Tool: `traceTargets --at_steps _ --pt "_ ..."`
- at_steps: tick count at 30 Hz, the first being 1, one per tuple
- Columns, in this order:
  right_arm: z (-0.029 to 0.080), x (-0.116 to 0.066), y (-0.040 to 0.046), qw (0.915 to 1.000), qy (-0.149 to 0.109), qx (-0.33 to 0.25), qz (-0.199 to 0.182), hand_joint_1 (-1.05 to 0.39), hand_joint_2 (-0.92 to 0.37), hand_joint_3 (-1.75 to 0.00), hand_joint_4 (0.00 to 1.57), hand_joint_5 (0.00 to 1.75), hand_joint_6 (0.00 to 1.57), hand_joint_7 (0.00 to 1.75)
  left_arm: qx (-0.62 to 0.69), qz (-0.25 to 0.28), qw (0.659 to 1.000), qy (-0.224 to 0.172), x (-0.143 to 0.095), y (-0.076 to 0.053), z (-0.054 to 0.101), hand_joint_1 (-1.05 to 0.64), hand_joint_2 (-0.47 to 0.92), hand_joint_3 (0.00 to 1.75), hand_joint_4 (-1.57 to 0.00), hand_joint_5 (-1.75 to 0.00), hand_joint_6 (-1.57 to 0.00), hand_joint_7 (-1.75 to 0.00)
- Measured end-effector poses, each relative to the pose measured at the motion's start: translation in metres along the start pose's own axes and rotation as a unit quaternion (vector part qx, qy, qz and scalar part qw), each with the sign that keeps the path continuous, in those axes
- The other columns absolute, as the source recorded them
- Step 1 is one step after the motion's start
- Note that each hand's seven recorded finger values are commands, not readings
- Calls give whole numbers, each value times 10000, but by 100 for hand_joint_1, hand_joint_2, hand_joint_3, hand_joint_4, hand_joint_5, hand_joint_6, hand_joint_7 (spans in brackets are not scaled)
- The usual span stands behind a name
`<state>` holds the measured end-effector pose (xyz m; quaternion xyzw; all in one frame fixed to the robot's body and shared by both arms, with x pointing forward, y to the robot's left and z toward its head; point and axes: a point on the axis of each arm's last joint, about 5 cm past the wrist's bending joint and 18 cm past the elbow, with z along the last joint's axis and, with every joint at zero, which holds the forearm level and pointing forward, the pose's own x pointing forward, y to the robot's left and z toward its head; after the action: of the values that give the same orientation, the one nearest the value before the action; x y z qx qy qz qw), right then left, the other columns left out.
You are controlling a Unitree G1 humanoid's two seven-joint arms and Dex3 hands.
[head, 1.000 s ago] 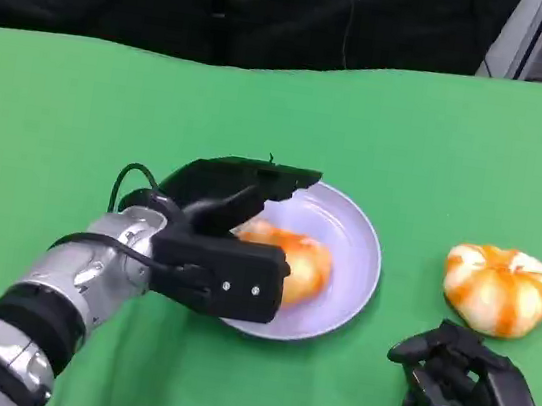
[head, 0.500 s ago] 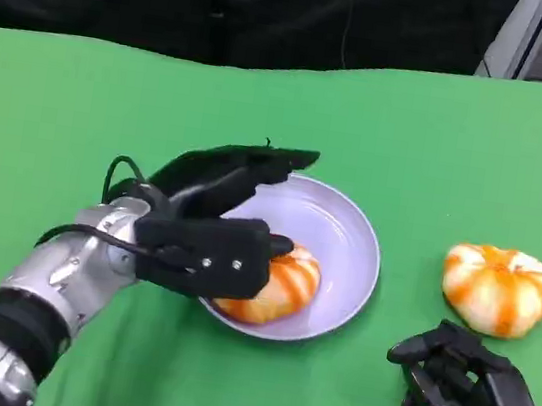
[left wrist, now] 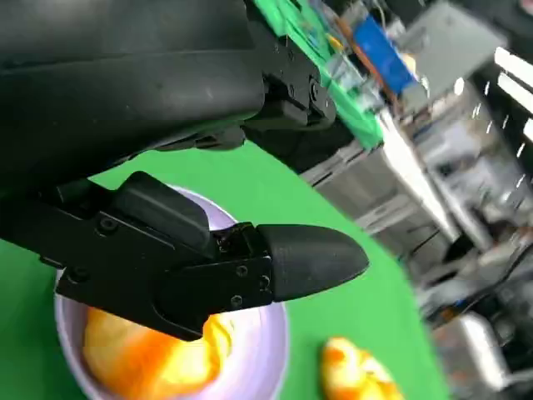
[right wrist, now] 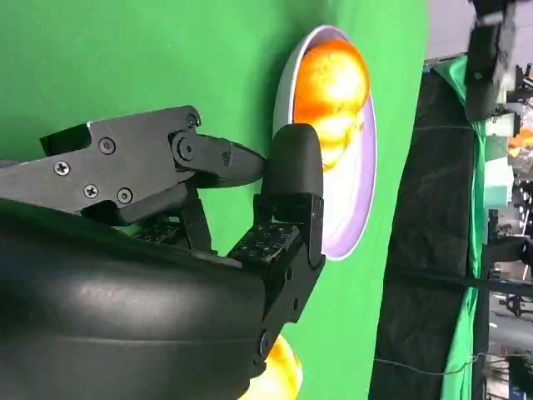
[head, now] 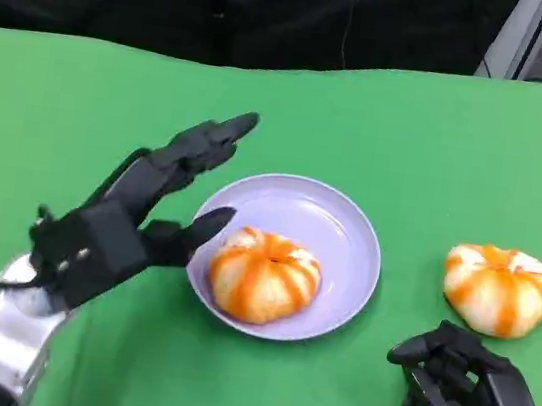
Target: Grasp the bread from the table and place it into the plate.
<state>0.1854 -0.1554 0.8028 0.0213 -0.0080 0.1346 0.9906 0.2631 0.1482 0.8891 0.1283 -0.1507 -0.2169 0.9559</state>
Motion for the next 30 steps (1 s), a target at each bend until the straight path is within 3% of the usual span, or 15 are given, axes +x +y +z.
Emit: traceTargets --at_steps 6,13,19,30 --pt "-1 -1 -1 10000 10 8 28 -27 -92 -45 66 175 74 109 -1229 393 9913 -261 -220 78 -50 -81 92 57 -47 -4 -38 -3" --pt "-3 -3 -4 10000 11 5 21 -28 -92 -45 66 175 74 110 -1892 725 9791 -185 -592 160 -198 -77 92 53 -59 -7 -45 -4" --pt "-4 -8 -12 10000 22 -3 13 -28 -92 -46 65 175 74 109 -2305 1085 9670 -98 -912 103 -310 -73 92 52 -67 -7 -50 -4" --pt "-4 -10 -25 10000 50 1 58 -28 -92 -44 65 175 74 111 -2466 1262 9607 -183 -1163 93 -371 -61 92 50 -71 -4 -55 -3"
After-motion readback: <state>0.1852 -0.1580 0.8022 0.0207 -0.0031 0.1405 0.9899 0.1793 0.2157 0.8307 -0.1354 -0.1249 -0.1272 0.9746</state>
